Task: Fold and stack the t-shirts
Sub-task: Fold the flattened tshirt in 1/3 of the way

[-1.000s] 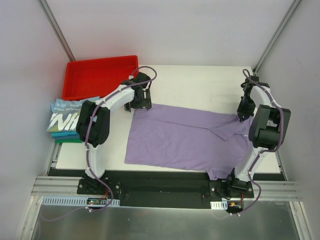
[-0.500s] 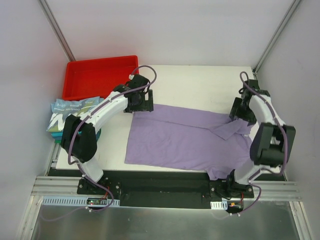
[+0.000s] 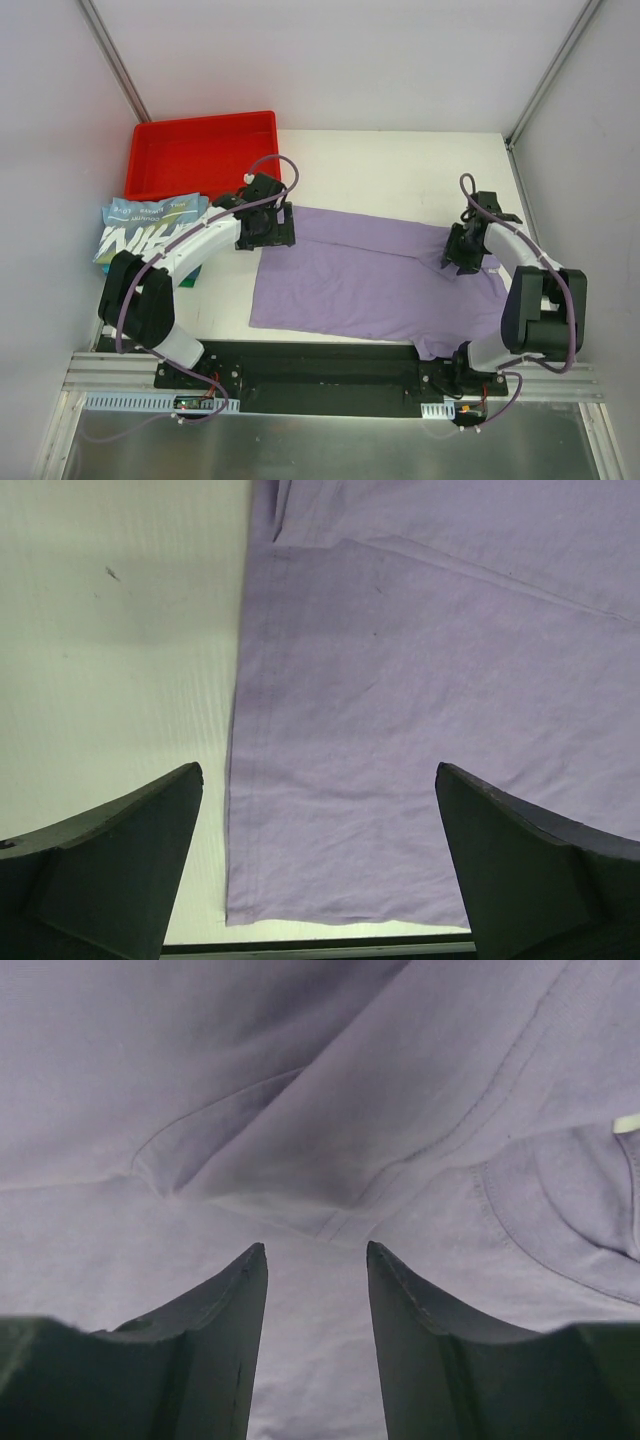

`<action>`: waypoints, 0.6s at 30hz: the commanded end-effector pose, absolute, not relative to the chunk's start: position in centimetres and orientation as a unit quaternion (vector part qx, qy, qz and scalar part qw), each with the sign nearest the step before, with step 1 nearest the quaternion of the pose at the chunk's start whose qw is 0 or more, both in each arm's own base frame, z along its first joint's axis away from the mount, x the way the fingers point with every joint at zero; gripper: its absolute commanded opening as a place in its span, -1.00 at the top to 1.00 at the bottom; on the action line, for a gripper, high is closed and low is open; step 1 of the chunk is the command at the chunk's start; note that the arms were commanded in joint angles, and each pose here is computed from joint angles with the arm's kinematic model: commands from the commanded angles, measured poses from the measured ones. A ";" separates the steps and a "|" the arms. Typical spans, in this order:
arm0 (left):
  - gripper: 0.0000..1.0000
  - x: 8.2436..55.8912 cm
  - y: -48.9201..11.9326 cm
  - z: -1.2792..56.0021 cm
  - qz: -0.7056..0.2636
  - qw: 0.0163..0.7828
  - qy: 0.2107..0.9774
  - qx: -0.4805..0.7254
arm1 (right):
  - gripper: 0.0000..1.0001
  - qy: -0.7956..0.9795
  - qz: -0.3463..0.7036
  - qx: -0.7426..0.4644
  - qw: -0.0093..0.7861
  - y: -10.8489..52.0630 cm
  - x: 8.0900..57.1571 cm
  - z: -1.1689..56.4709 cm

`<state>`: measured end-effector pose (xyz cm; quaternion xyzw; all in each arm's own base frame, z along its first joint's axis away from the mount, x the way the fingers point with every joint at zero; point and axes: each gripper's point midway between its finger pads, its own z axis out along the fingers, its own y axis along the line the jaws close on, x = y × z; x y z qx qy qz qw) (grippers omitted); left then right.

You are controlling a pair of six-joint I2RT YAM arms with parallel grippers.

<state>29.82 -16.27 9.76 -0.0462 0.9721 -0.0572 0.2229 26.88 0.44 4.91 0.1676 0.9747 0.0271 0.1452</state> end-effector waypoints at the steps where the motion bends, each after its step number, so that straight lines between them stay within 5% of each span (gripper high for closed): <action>1: -0.98 29.6 -16.1 10.9 -0.073 0.242 0.965 -0.065 | 0.11 0.973 0.001 0.176 0.150 -0.2 28.3 4.5; 14: -0.98 29.6 -16.2 11.0 -0.077 0.242 0.965 -0.071 | 0.13 0.976 -0.008 0.181 0.119 -0.2 28.3 2.2; 18: -0.98 29.9 -16.3 11.4 -0.080 0.247 0.963 -0.072 | 0.38 0.974 0.001 0.186 0.127 0.0 28.6 2.2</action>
